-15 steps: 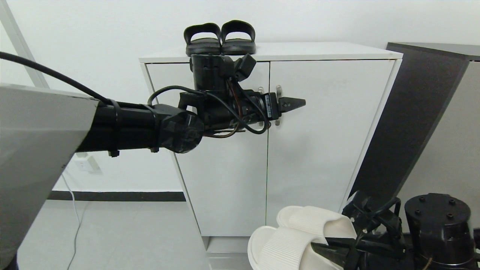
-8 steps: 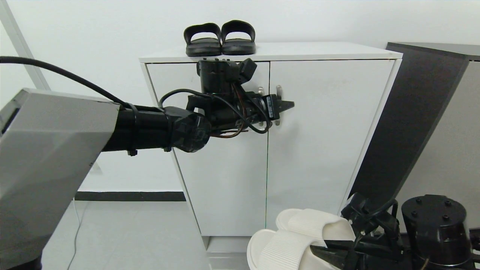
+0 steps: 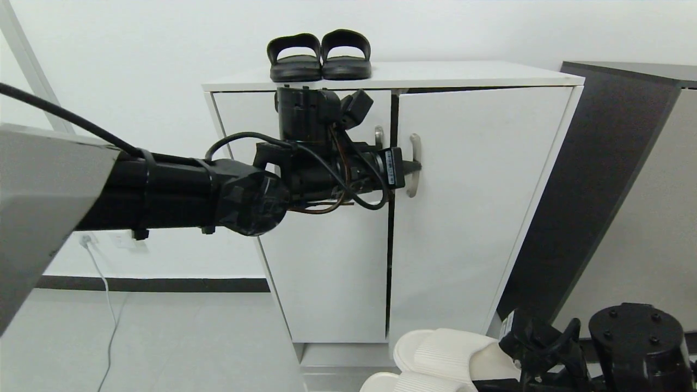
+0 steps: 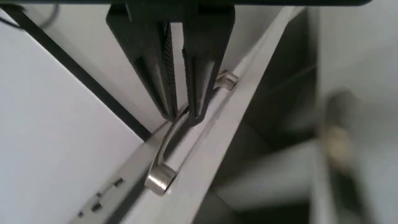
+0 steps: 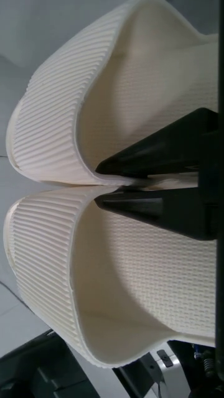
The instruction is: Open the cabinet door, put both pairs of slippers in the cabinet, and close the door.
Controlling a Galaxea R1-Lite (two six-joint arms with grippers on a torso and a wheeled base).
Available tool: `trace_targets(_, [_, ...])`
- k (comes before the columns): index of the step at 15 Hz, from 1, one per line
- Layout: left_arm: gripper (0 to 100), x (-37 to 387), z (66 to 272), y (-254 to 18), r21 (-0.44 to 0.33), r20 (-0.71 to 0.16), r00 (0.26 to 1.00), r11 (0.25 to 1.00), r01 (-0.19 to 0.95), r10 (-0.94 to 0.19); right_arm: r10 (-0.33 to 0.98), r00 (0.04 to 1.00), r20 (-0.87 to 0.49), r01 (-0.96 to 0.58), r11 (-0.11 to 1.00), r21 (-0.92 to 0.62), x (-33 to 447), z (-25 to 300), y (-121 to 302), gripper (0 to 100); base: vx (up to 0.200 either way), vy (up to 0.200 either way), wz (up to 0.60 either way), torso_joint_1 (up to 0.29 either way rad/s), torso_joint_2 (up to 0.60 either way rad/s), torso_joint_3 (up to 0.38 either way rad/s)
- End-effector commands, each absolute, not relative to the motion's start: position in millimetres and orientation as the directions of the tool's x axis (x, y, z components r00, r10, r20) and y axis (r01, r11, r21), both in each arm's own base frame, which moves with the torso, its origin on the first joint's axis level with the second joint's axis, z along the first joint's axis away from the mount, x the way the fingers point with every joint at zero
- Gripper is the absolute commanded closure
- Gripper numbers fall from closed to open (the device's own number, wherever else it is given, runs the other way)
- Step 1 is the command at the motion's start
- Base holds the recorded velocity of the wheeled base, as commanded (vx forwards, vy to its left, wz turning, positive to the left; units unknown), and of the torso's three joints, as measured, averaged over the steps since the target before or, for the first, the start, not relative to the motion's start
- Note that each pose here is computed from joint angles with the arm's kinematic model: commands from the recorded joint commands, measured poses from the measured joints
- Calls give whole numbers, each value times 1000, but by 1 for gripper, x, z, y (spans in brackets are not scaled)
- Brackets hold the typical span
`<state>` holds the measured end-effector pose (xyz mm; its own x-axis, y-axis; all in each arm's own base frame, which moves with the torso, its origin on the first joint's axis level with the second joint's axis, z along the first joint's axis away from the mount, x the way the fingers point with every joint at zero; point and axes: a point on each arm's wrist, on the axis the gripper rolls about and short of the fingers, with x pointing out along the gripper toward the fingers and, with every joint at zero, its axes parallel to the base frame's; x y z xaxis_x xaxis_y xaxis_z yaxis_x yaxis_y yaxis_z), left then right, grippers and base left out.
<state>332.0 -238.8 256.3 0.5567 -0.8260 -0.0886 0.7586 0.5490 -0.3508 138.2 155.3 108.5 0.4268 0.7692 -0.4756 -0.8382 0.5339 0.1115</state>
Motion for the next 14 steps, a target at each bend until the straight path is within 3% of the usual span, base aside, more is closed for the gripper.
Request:
trace_targets(1, [100,306,274,-228,-340,-61,545,531,776,-836,776,426,-464,-842,528,111,136,111,153,100,0,0,0,0,0,0])
trace_targets(7, [100,254,281,-200,-344,-77,527,519,783,-846,795,394,-460,-863,493,113,129,112,159,100,0,0,0,0,0,0])
trace_targets(10, [100,276,272,-191,-368,-73,581,563,740,-811,807,371,-460,-877,467,111,123,112,163,100,0,0,0,0,0,0])
trace_targets(14, [100,307,267,-209,-414,-64,586,556,720,-807,810,367,-458,-880,462,112,121,112,163,100,0,0,0,0,0,0])
